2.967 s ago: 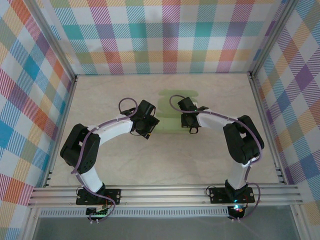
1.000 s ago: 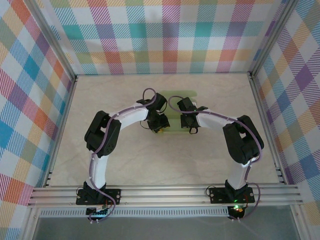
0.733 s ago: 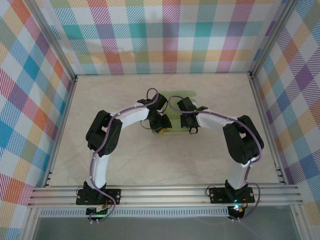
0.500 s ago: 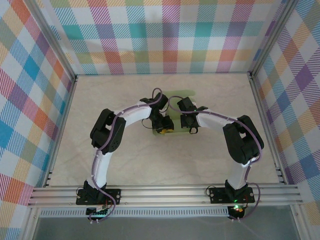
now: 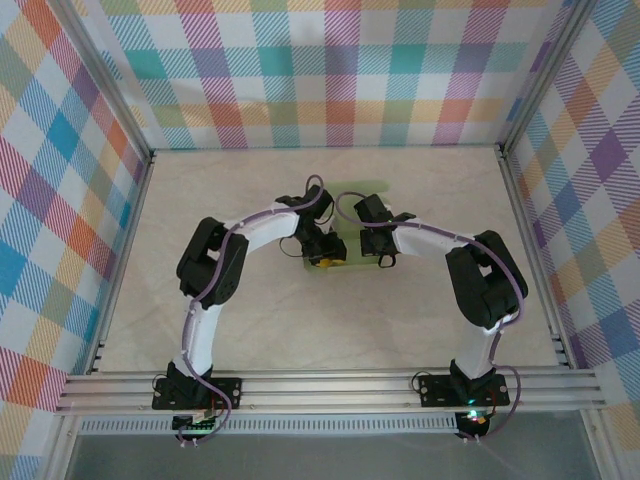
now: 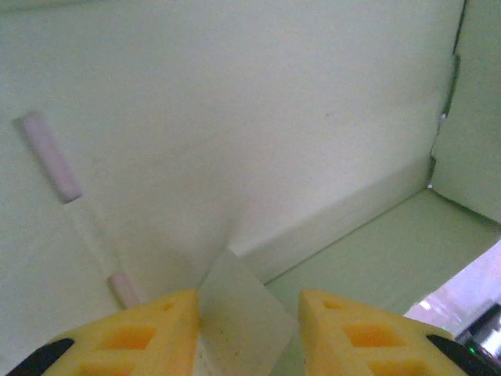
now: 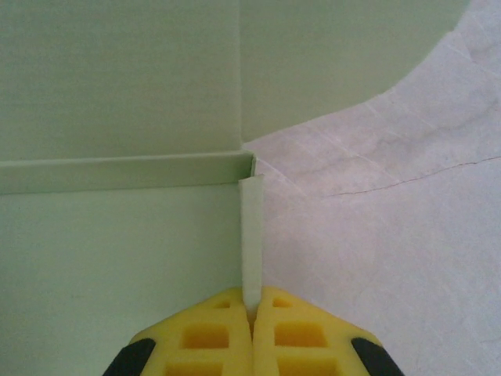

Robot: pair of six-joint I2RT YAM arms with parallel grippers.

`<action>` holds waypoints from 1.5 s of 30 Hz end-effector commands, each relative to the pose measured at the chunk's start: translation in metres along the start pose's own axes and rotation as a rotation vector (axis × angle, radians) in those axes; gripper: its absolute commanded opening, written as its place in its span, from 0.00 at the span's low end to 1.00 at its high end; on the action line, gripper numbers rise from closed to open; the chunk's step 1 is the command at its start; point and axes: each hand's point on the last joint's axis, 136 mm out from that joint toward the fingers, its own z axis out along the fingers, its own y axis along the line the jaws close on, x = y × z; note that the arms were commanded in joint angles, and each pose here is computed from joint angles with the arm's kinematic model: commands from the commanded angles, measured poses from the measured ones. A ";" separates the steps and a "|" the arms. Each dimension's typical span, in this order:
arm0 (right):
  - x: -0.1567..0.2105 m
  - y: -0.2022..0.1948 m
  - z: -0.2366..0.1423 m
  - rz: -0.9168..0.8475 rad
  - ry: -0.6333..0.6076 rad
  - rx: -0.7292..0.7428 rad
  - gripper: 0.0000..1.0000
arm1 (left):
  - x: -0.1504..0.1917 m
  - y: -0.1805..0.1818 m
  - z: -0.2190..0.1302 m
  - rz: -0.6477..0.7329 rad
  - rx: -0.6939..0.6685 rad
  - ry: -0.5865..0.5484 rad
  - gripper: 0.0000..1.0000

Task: Fold the paper box

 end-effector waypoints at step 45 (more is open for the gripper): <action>0.006 0.010 0.002 0.003 0.011 -0.046 0.03 | -0.063 0.100 -0.044 -0.792 0.004 -0.569 0.00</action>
